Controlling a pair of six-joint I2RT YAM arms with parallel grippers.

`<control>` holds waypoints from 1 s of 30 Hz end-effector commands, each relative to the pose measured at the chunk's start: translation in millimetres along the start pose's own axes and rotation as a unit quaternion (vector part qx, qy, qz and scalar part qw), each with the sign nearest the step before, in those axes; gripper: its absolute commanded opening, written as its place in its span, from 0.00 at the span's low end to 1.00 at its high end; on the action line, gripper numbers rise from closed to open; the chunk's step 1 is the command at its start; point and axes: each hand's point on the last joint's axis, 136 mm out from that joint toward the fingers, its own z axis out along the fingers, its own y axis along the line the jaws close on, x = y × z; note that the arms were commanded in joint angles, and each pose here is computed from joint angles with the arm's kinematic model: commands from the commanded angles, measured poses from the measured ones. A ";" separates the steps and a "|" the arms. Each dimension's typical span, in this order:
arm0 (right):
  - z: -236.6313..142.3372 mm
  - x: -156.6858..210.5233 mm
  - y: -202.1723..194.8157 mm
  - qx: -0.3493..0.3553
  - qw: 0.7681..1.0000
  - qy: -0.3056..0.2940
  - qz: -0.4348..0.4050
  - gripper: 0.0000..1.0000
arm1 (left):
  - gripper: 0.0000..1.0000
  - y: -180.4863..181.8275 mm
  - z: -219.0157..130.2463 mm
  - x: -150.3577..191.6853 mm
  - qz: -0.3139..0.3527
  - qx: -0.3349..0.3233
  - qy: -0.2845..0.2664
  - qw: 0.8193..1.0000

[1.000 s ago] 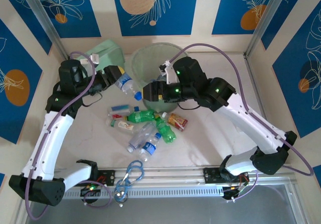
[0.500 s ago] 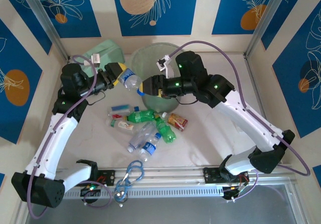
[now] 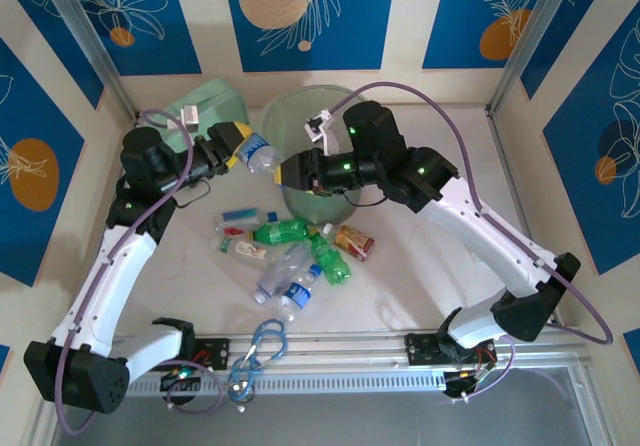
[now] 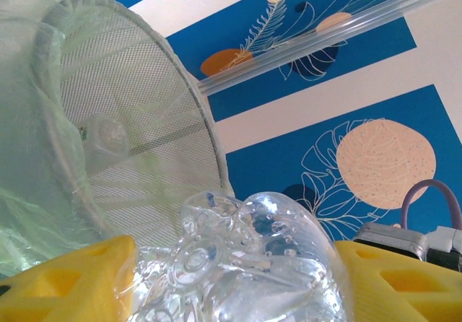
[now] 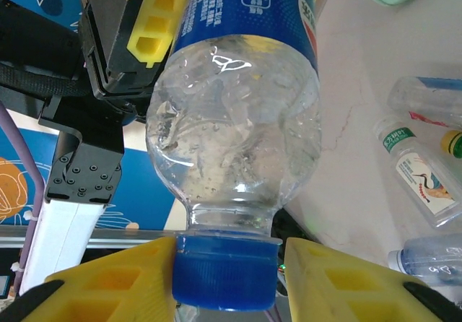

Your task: Put the plastic bottles in the bin

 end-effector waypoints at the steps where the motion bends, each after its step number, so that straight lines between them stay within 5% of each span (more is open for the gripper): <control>1: 5.4 1.7 -0.1 -0.002 1.000 0.011 0.003 0.41 | 0.54 -11.7 -1.9 -1.7 0.010 0.025 0.000 1.000; 10: 4.2 0.7 -0.7 0.004 1.000 0.005 -0.002 0.23 | 0.56 -6.6 -1.0 -1.3 0.011 0.018 0.000 1.000; 12: 3.0 -0.6 -1.1 0.010 1.000 0.002 -0.005 0.20 | 0.78 -6.8 -2.6 -1.8 0.017 0.013 -0.003 1.000; 13: 1.9 -2.1 -2.2 0.015 1.000 0.000 -0.005 0.18 | 0.98 -6.3 -4.6 -2.5 0.023 0.005 -0.008 1.000; 14: 0.9 -3.8 -4.0 0.023 1.000 -0.003 -0.007 0.16 | 1.00 -5.5 -7.2 -3.8 0.031 -0.006 -0.015 0.999; 26: -32.0 -60.7 -52.5 0.166 0.983 -0.076 -0.023 0.14 | 1.00 41.0 -65.3 -11.5 0.121 -0.231 -0.077 0.962; 30: -38.3 -78.4 -83.1 0.220 0.972 -0.084 -0.019 0.14 | 1.00 55.3 -79.6 -4.2 0.126 -0.261 -0.085 0.953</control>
